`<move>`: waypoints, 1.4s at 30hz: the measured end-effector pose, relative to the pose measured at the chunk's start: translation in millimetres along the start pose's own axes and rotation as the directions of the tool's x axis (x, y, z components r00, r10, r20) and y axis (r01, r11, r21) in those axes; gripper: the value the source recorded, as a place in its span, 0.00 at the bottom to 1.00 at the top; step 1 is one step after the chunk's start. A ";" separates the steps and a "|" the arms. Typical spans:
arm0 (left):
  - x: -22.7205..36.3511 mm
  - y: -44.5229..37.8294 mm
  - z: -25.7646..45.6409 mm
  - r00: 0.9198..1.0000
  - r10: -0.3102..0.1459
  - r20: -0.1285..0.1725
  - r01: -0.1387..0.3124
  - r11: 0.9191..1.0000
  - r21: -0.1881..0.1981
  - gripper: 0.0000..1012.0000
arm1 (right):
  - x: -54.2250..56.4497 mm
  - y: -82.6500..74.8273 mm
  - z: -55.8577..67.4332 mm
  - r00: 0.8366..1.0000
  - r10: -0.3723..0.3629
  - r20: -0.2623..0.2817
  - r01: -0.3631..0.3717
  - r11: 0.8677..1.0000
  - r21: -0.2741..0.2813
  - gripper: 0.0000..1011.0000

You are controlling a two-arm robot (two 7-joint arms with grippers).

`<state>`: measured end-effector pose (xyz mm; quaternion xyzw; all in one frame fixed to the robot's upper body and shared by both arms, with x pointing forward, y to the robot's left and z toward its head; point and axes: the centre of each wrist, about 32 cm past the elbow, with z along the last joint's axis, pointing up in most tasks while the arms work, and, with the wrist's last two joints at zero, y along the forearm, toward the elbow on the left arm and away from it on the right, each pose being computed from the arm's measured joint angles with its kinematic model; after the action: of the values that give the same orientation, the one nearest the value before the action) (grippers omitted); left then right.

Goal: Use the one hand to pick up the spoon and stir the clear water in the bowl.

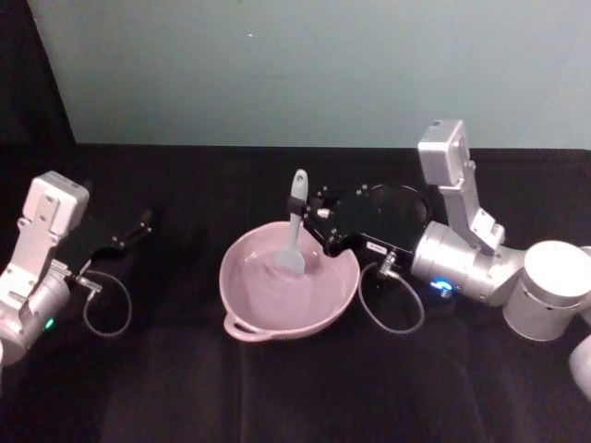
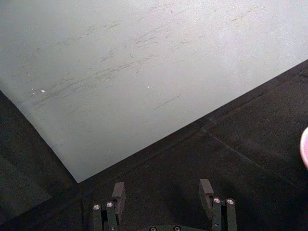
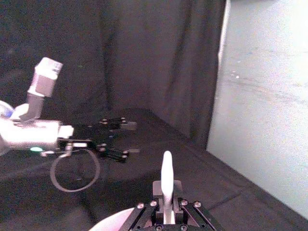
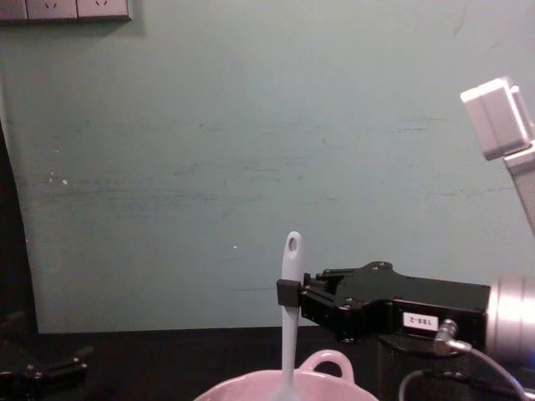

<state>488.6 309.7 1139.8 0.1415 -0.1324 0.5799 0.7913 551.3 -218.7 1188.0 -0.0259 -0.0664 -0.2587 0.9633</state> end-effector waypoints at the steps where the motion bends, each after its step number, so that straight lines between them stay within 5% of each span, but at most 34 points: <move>1: 0.0 0.0 0.0 1.000 0.000 0.000 0.000 1.000 0.000 1.00 | -0.6 -1.3 0.4 1.000 0.006 -0.005 -0.006 1.000 0.001 0.11; 15: 0.0 0.0 0.0 1.000 0.000 0.000 0.000 1.000 0.000 1.00 | -16.6 4.7 -3.3 0.991 0.096 -0.095 -0.093 0.995 0.032 0.11; 30: 0.0 0.0 0.0 1.000 0.000 0.000 0.000 1.000 0.000 1.00 | -19.1 39.6 -21.2 0.998 -0.047 -0.039 0.050 0.994 0.092 0.11; 42: 0.0 0.0 0.0 1.000 0.000 0.000 0.000 1.000 0.000 1.00 | -3.2 37.1 -19.7 0.991 -0.134 0.008 0.133 0.989 0.062 0.11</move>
<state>488.6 309.7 1139.8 0.1415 -0.1325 0.5799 0.7913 569.4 -186.7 1167.4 0.0065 -0.0816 -0.3202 0.9438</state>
